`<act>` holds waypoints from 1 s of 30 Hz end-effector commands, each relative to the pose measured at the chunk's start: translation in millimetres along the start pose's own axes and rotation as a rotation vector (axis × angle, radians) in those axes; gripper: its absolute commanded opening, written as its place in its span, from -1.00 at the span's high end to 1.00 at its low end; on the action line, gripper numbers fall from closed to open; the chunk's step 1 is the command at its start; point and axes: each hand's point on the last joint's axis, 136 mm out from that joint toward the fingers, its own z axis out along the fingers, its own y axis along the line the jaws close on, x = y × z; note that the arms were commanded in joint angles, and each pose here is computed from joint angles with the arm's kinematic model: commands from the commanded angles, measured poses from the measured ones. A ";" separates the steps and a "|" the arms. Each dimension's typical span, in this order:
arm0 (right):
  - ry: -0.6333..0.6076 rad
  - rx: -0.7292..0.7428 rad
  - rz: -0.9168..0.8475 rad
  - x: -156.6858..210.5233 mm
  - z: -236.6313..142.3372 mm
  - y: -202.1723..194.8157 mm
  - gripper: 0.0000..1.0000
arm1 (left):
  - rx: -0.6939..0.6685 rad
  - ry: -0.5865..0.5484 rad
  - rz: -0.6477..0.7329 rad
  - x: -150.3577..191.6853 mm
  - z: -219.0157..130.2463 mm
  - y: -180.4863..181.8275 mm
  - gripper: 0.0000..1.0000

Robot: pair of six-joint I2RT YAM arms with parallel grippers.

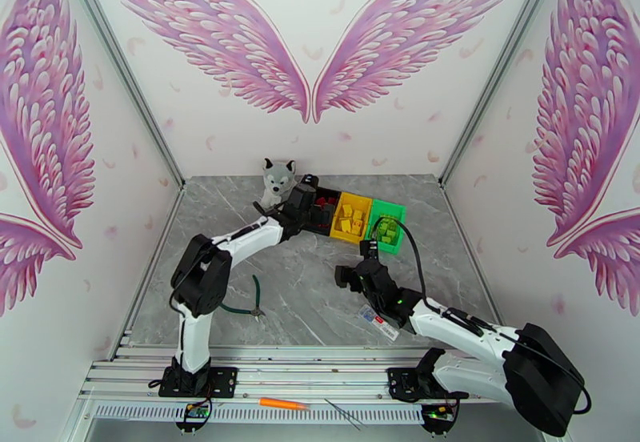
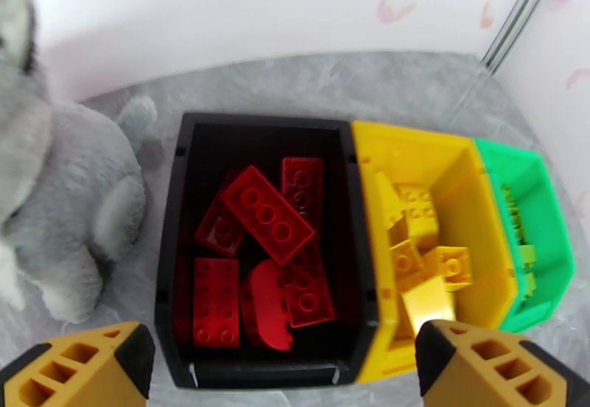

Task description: Sort the legos into containers by color

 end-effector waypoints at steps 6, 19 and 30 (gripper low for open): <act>-0.271 0.156 0.186 -58.5 -50.6 -41.6 -0.98 | -0.097 -0.364 -0.051 -48.0 -112.2 32.0 -0.97; -0.595 0.075 0.014 -105.3 -111.8 -45.7 -0.98 | -0.181 -0.649 0.103 -74.2 -207.4 46.7 -0.97; -0.675 0.405 -0.064 -118.9 -135.6 -98.0 -0.98 | -0.479 -0.616 0.168 -45.7 -239.4 125.4 -0.97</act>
